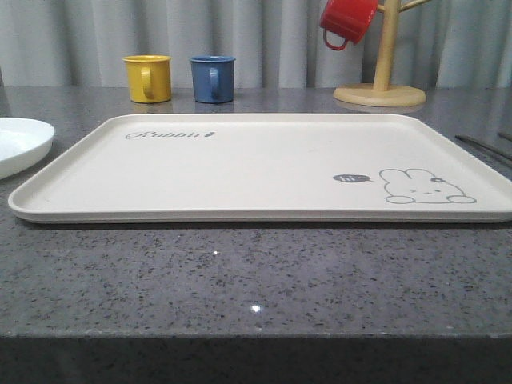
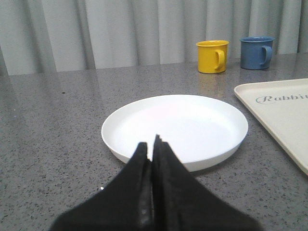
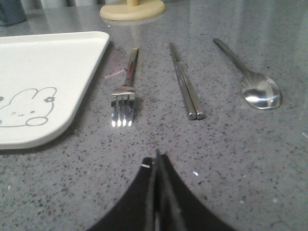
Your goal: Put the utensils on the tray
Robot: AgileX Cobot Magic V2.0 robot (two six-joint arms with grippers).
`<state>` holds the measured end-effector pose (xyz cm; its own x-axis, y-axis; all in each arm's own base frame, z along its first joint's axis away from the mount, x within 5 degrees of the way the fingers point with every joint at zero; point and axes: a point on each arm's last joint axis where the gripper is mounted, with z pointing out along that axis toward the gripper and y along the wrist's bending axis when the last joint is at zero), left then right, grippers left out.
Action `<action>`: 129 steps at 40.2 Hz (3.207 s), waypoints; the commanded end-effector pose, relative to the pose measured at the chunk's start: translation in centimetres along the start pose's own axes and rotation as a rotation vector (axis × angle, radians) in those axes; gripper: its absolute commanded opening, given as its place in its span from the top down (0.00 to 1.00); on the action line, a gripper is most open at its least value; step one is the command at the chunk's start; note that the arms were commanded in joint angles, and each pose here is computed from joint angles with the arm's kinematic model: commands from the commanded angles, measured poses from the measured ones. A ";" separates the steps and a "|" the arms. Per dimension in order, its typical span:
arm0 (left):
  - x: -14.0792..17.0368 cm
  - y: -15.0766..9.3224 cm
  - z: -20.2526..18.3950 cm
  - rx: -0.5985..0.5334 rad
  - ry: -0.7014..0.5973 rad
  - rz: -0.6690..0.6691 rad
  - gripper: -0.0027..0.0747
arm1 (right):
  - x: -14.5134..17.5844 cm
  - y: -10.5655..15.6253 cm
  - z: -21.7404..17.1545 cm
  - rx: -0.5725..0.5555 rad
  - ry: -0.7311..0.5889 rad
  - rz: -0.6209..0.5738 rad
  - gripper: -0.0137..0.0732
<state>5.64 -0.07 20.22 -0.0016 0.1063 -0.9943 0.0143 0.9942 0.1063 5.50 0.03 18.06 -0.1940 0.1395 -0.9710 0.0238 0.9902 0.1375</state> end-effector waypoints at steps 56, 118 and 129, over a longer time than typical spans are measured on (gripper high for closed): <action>-2.2 0.2 -0.5 -0.024 -0.242 -0.007 0.99 | -1.8 0.2 -0.3 -0.019 -0.210 -0.007 0.92; -14.2 1.5 4.5 -0.004 -0.095 -0.049 0.10 | -17.9 2.5 0.8 -0.018 -0.115 0.009 0.16; -15.0 0.4 7.7 0.106 0.154 -0.020 0.10 | -17.9 2.5 0.8 -0.018 -0.115 0.009 0.16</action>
<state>12.20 -0.84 33.38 -0.1672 0.0896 -0.9818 0.0833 0.9936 0.0765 9.70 0.10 33.77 -0.1820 0.1542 -0.9711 0.0172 0.9880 0.1536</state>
